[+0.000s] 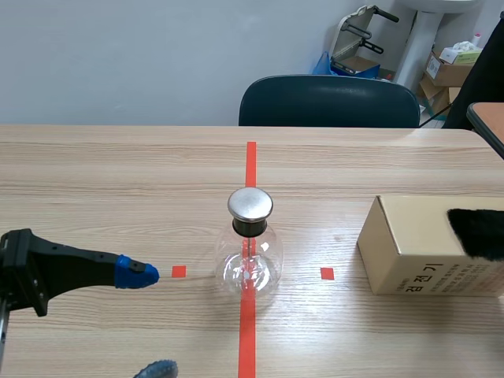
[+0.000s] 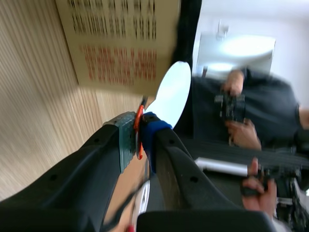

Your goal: Do the electroscope experiment

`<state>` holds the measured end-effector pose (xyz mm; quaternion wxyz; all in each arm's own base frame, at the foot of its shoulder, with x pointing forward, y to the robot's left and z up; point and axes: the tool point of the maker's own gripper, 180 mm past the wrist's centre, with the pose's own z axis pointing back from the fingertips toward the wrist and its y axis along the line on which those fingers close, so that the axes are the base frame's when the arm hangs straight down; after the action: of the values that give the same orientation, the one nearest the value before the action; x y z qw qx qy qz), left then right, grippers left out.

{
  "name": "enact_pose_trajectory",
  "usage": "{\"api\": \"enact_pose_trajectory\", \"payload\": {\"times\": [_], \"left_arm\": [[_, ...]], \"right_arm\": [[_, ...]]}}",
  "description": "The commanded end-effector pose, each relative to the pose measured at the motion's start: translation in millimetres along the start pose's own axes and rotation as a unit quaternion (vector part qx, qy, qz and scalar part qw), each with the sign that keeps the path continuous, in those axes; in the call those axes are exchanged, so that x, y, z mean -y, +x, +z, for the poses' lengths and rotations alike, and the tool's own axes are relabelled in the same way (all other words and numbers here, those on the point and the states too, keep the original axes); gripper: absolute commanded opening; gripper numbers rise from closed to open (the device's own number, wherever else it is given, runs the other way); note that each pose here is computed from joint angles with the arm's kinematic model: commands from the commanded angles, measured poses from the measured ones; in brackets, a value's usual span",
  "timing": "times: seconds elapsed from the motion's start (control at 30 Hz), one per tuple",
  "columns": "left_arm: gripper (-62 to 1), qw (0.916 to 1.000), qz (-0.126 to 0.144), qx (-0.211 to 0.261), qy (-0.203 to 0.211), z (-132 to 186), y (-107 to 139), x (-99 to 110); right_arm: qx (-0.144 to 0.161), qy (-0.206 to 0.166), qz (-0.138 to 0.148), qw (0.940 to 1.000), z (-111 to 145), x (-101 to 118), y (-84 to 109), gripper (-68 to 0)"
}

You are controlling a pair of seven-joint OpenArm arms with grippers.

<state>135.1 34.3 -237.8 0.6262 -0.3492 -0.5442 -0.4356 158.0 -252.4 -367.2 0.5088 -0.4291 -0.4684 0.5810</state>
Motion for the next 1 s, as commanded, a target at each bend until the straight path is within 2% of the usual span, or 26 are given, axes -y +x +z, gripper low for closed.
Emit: {"api": "enact_pose_trajectory", "payload": {"times": [0.0, 0.07, 0.13, 0.2, 0.27, 0.33, 0.4, 0.43, 0.5, 0.6, 0.67, 0.73, 0.8, 0.87, 0.93, 0.97], "left_arm": [[-18.3, 0.9999, 0.004, 0.015, -0.001, -3, 8, 3], [-18.3, 0.9999, 0.004, 0.015, -0.001, -3, 8, 3], [-18.3, 0.9999, 0.004, 0.015, -0.001, -3, 8, 3], [-18.3, 0.9999, 0.004, 0.015, -0.001, -3, 8, 3], [-18.3, 0.9999, 0.004, 0.015, -0.001, -3, 8, 3], [-18.3, 0.9999, 0.004, 0.015, -0.001, -3, 8, 3], [-18.3, 0.9999, 0.004, 0.015, -0.001, -3, 8, 3], [-18.3, 0.9999, 0.004, 0.015, -0.001, -3, 8, 3], [-18.3, 0.9999, 0.004, 0.015, -0.001, -3, 8, 3], [-18.3, 0.9999, 0.004, 0.015, -0.001, -3, 8, 3], [-18.3, 0.9999, 0.004, 0.015, -0.001, -3, 8, 3], [-18.3, 0.9999, 0.004, 0.015, -0.001, -3, 8, 3], [-18.3, 0.9999, 0.004, 0.015, -0.001, -3, 8, 3], [-18.3, 0.9999, 0.004, 0.015, -0.001, -3, 8, 3], [-18.3, 0.9999, 0.004, 0.015, -0.001, -3, 8, 3], [-18.3, 0.9999, 0.004, 0.015, -0.001, -3, 8, 2]], "right_arm": [[0.052, -0.020, 0.027, 0.9980, 0, 10, 15.0, -65.6], [0.102, -0.019, 0.028, 0.9942, 3, 9, 32.9, -65.6], [0.114, -0.018, 0.028, 0.9929, 4, 9, 37.2, -65.6], [0.080, -0.019, 0.028, 0.9962, 1, 10, 24.9, -65.5], [0.017, -0.021, 0.026, 0.9993, -1, 11, 2.3, -65.6], [-0.030, -0.022, 0.025, 0.9990, 0, 12, -14.8, -65.6], [-0.041, -0.022, 0.026, 0.9986, 0, 12, -18.8, -65.6], [-0.031, -0.022, 0.027, 0.9989, -1, 12, -15.4, -65.6], [0.016, -0.020, 0.028, 0.9993, -1, 11, 1.2, -65.6], [0.085, -0.018, 0.030, 0.9957, 1, 9, 26.2, -65.6], [0.099, -0.018, 0.030, 0.9944, 3, 9, 31.2, -65.6], [0.076, -0.020, 0.028, 0.9965, 1, 10, 22.5, -65.6], [0.024, -0.022, 0.027, 0.9991, 0, 12, 3.7, -65.6], [-0.023, -0.023, 0.026, 0.9991, 0, 12, -13.2, -65.5], [-0.045, -0.023, 0.026, 0.9984, 0, 13, -21.0, -65.6], [-0.043, -0.022, 0.027, 0.9985, 0, 12, -20.5, -65.6]]}}
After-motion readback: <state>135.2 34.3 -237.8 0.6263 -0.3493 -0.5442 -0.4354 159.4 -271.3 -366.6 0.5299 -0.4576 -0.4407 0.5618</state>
